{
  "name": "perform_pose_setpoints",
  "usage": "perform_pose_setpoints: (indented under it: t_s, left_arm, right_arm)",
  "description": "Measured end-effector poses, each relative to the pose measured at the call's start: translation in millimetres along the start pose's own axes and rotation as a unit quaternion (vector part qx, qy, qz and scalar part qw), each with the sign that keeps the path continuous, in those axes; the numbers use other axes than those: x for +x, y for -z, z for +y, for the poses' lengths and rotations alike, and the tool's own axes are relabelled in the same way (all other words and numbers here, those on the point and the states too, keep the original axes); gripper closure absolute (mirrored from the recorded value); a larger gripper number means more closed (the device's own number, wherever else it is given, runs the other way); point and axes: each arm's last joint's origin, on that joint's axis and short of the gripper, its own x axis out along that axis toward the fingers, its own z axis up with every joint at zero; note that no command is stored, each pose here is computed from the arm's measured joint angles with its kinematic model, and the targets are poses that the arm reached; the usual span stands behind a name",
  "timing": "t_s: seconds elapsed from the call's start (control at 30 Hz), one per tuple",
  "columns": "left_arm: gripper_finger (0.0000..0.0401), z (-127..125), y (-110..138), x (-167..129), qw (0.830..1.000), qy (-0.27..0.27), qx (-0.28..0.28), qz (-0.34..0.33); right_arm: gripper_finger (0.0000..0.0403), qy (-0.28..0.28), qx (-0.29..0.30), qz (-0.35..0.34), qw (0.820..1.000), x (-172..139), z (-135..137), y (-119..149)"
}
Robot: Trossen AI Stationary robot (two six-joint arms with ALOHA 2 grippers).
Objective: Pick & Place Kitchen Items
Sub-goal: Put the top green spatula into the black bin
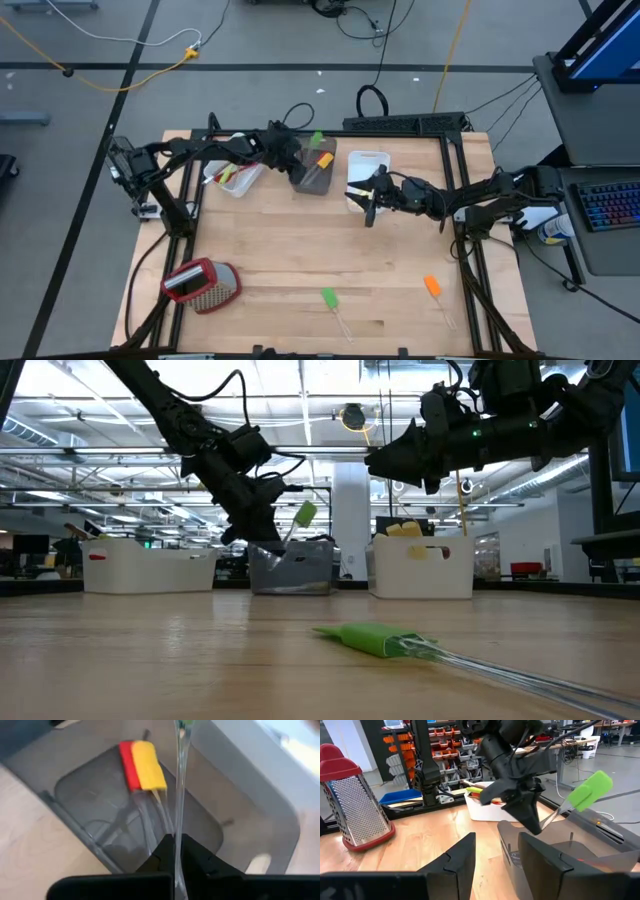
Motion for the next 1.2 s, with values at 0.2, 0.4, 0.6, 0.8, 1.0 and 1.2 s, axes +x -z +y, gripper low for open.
perform_pose_setpoints:
  t_s: [0.2, 0.4, 0.6, 0.8, 1.0, 1.2]
  left_arm:
    - [0.0393, -8.9, 4.4, 2.4, 0.999, 0.005, 0.043, 0.014]
    - [0.0397, -7.3, 5.8, 5.3, 0.999, -0.005, 0.035, 0.017]
    - [0.0396, 9.1, 9.5, 8.5, 0.997, -0.008, -0.056, 0.049]
    - [0.0394, 8.0, 6.0, 17.3, 0.995, 0.007, -0.07, 0.067]
    - [0.0392, 8.3, 8.1, 25.5, 0.995, 0.005, -0.055, 0.077]
    - [0.0392, 8.2, 6.3, 24.7, 0.997, 0.005, -0.034, 0.069]
  right_arm:
    - [0.0261, -0.003, 0.003, -0.022, 1.0, -0.2, 0.6, -4.4]
    - [0.0261, -0.004, 0.005, -0.029, 1.0, -0.2, 0.8, -5.9]
    - [0.0261, -0.006, 0.008, -0.049, 0.999, -0.5, 1.2, -9.6]
    - [0.0261, -0.007, -0.003, -0.059, 0.998, -0.7, 1.4, -11.5]
    - [0.0261, -0.007, -0.004, -0.056, 0.998, -0.7, 1.3, -11.0]
    - [0.0261, -0.007, -0.004, -0.056, 0.998, -0.7, 1.3, -11.0]
